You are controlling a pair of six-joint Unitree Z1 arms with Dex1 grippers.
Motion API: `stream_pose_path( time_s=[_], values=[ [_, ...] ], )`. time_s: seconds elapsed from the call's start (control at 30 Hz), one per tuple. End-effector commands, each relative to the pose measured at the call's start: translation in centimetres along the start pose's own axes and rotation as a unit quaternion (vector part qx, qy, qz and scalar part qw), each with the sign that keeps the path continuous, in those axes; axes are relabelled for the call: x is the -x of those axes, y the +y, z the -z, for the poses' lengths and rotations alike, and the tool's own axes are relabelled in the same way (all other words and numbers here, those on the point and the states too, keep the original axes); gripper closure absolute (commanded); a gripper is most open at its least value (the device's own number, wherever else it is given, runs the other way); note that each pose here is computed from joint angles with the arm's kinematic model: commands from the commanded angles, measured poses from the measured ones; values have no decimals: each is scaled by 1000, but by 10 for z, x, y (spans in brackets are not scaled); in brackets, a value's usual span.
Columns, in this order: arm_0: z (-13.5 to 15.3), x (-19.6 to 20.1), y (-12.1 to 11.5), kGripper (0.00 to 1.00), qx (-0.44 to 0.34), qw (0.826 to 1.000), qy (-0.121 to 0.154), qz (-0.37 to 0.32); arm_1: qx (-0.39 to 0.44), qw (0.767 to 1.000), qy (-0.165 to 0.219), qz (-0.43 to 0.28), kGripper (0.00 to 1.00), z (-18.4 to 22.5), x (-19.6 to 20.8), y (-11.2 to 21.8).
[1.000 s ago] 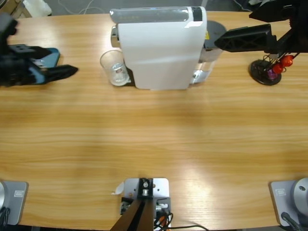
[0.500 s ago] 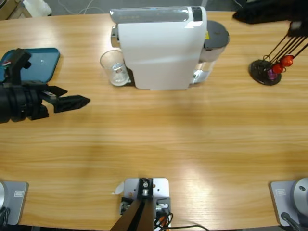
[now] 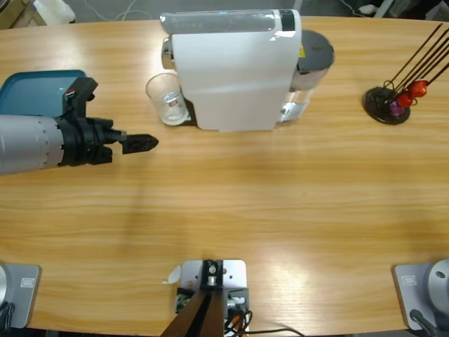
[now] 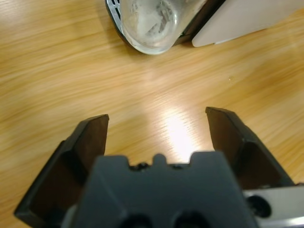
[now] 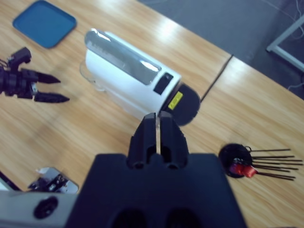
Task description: Pour coffee
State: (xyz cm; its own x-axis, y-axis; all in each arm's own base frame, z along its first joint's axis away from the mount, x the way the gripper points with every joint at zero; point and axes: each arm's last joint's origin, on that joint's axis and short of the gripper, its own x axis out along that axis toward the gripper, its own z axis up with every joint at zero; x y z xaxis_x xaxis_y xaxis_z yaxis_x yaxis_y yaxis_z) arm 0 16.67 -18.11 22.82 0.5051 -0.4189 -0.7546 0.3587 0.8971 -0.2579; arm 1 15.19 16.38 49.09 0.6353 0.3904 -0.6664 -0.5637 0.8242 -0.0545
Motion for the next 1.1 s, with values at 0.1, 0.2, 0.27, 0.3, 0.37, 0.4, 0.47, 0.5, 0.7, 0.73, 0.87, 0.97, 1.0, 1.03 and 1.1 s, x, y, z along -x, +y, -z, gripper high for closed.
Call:
stream_pose_path(
  time_s=[0.1,0.2,0.27,0.3,0.37,0.4,0.47,0.5,0.7,0.73,0.87,0.97,1.0,1.03,1.1],
  values=[
    [6,-15,-4,5,-7,1000,9,-25,-61,994,93,-3,1000,-46,-58,-27],
    [9,-24,-6,13,-11,999,24,-31,-65,992,106,-2,1000,-56,-88,-26],
    [11,-33,-7,18,-14,999,33,-35,-65,991,113,-2,1000,-61,-109,-24],
    [12,-37,-8,18,-15,998,37,-37,-65,991,119,-1,1000,-63,-121,-23],
    [13,-42,-7,18,-17,998,39,-46,-65,990,128,-2,1000,-64,-136,-22],
    [13,-43,-7,18,-17,998,37,-46,-64,989,132,-3,1000,-64,-141,-21],
    [12,-44,-8,18,-17,998,34,-46,-67,987,144,-1,1000,-62,-151,-23],
    [12,-46,-8,18,-17,998,34,-46,-71,986,148,-2,1000,-61,-156,-26],
    [9,-59,-12,18,-16,999,26,-42,-73,987,146,-8,1000,-63,-162,-29],
    [7,-60,-13,18,-16,999,24,-42,-72,987,145,-8,1000,-63,-160,-29],
    [6,-59,-14,18,-15,999,20,-41,-70,987,144,-8,1000,-63,-161,-29],
    [6,-57,-13,18,-15,999,18,-41,-71,986,149,-14,1000,-62,-165,-28],
    [6,-57,-13,18,-15,999,18,-41,-71,985,153,-18,1000,-61,-167,-28],
    [6,-57,-14,18,-15,999,18,-41,-72,985,157,-20,1000,-60,-169,-27],
    [5,-57,-14,18,-15,999,17,-41,-73,983,163,-30,1000,-58,-173,-26]
  ],
)
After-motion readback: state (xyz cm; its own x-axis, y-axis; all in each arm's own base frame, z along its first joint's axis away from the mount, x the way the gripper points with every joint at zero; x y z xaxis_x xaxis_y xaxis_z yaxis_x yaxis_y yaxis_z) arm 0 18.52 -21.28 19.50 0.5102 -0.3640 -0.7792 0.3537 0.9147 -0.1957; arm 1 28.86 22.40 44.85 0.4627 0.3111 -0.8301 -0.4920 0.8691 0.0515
